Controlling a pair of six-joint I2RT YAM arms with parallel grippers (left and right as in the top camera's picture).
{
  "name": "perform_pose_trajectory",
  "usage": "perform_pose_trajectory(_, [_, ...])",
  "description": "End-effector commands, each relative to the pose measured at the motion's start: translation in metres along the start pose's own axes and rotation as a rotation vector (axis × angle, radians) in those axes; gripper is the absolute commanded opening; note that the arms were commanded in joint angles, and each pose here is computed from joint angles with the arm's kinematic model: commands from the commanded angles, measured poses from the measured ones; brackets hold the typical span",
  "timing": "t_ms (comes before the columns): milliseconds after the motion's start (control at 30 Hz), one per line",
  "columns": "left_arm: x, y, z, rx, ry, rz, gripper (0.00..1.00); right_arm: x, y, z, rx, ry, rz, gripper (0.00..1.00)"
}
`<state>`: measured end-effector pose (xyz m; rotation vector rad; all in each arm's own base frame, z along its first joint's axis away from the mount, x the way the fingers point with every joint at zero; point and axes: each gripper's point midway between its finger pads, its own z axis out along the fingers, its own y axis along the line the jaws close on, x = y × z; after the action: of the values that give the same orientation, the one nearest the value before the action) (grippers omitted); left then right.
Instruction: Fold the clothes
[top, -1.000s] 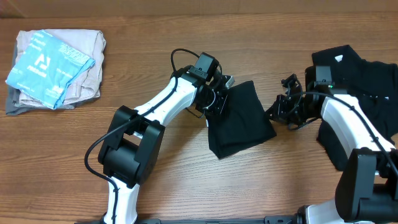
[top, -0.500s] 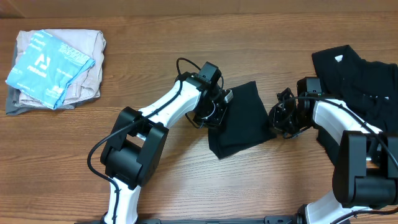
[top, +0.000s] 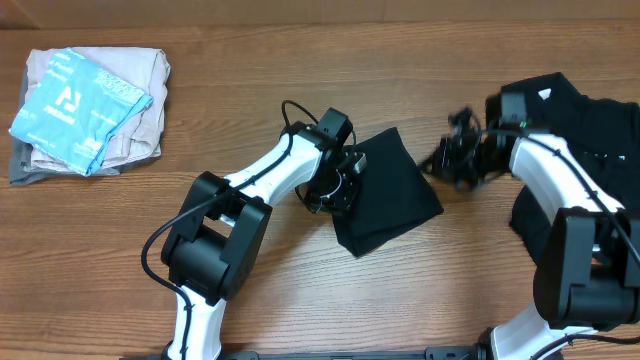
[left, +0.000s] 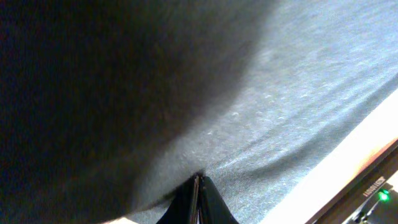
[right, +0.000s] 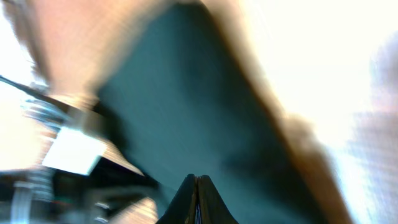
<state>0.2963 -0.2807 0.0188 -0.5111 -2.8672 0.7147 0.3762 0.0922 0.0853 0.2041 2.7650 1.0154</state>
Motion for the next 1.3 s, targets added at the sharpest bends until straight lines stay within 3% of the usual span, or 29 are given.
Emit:
perform_pose_trajectory(0, [-0.033, -0.030, -0.051, -0.001, -0.162, 0.075, 0.04, -0.022, 0.034, -0.014, -0.110, -0.053, -0.071, 0.04])
perform_pose_trajectory(133, [-0.051, -0.031, -0.073, -0.065, -0.249, 0.100, 0.04, -0.032, 0.038, -0.013, -0.115, -0.088, -0.107, 0.04])
perform_pose_trajectory(333, [-0.054, 0.005, -0.069, -0.197, -0.255, 0.051, 0.04, -0.038, 0.048, -0.004, -0.131, -0.110, -0.167, 0.04])
perform_pose_trajectory(600, [-0.060, 0.039, -0.081, -0.222, -0.275, -0.023, 0.04, -0.042, 0.053, 0.022, -0.062, -0.120, -0.229, 0.04])
perform_pose_trajectory(933, [-0.053, 0.063, -0.062, -0.225, -0.268, -0.053, 0.08, -0.050, 0.011, 0.077, 0.109, -0.119, -0.170, 0.04])
perform_pose_trajectory(1133, [-0.045, 0.078, -0.043, -0.244, -0.265, -0.058, 0.04, -0.044, -0.014, 0.105, 0.126, -0.069, -0.137, 0.05])
perform_pose_trajectory(1267, [-0.045, 0.091, -0.057, -0.331, -0.273, -0.075, 0.04, -0.042, -0.003, 0.106, 0.068, -0.057, -0.144, 0.05])
